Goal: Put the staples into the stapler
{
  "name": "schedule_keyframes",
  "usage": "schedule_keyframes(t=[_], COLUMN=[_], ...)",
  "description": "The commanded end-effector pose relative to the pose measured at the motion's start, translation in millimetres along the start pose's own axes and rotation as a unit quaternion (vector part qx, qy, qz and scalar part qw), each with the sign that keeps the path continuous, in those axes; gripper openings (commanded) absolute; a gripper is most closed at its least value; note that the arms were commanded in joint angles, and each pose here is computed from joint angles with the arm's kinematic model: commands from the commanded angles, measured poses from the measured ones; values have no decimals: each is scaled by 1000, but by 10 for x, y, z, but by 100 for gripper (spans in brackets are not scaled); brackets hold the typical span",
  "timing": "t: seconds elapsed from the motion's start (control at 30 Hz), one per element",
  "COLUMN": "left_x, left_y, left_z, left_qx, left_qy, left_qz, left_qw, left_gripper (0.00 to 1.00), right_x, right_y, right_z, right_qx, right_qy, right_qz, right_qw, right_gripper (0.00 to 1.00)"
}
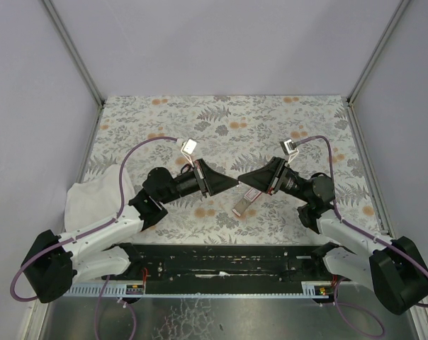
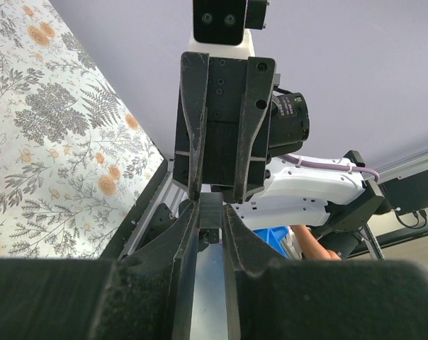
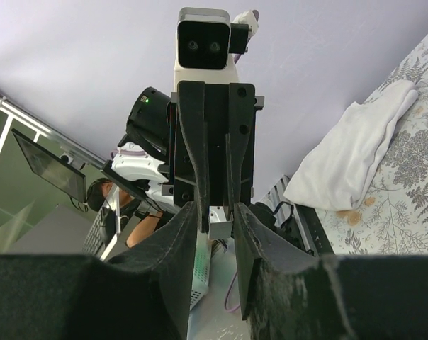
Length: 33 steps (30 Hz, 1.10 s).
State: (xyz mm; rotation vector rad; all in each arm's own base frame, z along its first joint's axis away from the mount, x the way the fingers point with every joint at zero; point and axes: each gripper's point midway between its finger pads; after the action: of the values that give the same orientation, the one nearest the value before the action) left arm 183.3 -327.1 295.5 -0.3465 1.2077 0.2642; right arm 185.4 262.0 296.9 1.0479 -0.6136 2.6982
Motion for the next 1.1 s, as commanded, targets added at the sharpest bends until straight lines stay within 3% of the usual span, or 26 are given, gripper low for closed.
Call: schedule_keyframes(t=[0.0,0.33,0.67,0.9,1.07], left_x=[-155,-144,-64,117,327], left_y=[7,9,5,58,238], left_z=[95,100,91,164,345], left_qx=[-22,-25,-25,-44,-77], left_qy=[-11,-8,-9,-29,-58], left_qz=[-34,-33,-22,26,93], left_qw=[999,999,999,998,991], left_gripper=[15,15,16,59,77], right_x=[189,211,252,33,-383], right_y=[-10,-11,-9,-10,35], right_z=[0,8,61,-9,-118], right_qx=[4,1,-14,-3,54], right_qy=[22,21,17,36,89], right_qz=[40,43,48,2,-111], right_qw=[999,999,999,999,988], right_gripper=[34,22,18,17,17])
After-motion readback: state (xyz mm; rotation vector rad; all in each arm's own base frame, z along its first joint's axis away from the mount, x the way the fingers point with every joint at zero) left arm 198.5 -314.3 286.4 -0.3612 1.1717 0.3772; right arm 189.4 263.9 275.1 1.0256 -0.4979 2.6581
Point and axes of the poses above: each gripper's point midway between its finger pads, its own y axis back along the fingers, its own x axis along the line the jaws close on, z = x × y, and after that the axes turned 13 degrees about y, right-handed
